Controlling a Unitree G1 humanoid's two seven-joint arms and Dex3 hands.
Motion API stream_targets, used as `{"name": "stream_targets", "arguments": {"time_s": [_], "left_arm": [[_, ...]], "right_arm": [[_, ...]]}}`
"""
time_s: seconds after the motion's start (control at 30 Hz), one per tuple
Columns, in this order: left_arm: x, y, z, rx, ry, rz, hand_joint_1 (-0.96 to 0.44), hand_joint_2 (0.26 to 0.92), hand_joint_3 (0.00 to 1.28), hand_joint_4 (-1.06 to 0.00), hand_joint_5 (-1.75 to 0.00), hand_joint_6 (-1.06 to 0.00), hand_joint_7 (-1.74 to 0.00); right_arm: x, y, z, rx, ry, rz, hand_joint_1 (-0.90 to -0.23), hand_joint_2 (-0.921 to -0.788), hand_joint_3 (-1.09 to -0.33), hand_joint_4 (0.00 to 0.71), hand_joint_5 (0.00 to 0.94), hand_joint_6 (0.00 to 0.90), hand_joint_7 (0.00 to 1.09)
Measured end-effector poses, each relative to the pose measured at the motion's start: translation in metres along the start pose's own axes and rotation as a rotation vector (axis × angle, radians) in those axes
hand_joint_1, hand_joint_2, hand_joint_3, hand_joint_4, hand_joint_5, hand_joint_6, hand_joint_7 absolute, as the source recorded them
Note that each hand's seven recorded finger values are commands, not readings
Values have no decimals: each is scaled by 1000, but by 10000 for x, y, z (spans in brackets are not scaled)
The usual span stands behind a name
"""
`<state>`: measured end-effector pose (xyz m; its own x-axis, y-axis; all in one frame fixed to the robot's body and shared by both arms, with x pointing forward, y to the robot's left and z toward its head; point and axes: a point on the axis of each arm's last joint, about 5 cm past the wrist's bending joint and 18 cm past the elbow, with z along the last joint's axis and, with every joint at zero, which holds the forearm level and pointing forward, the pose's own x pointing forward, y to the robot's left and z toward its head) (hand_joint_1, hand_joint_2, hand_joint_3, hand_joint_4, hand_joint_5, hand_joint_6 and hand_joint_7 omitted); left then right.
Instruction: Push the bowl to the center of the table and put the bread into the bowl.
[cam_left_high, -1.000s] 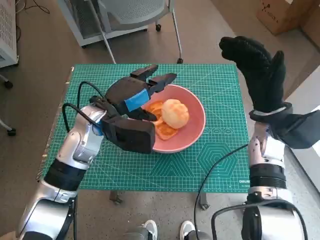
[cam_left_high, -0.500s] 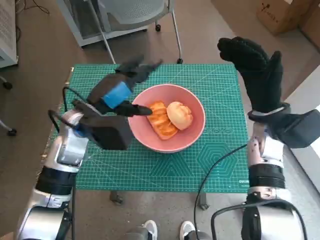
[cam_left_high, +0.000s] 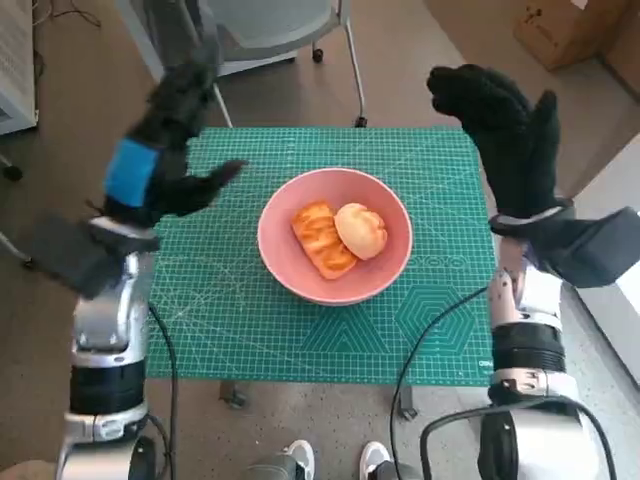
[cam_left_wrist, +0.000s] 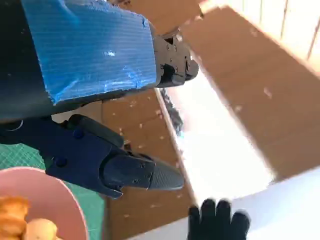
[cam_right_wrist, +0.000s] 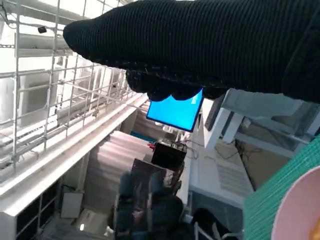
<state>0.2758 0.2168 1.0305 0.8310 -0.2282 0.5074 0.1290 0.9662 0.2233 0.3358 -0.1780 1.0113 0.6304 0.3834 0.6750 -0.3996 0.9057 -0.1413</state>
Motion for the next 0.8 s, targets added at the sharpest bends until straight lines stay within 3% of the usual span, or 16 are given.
{"name": "stream_targets", "arguments": {"time_s": [0.37,0.8], "left_arm": [[-230,107,-86,-51,38,44,-839,921,432,-63,-18,-167,-25],[-336,115,-105,-145,19,85,-842,921,386,-73,-16,-208,-62]], "right_arm": [[66,67,-28,27,1,6,-689,-921,-636,204,2,374,9],[76,117,-94,28,32,24,-690,-921,-639,211,4,335,0]]}}
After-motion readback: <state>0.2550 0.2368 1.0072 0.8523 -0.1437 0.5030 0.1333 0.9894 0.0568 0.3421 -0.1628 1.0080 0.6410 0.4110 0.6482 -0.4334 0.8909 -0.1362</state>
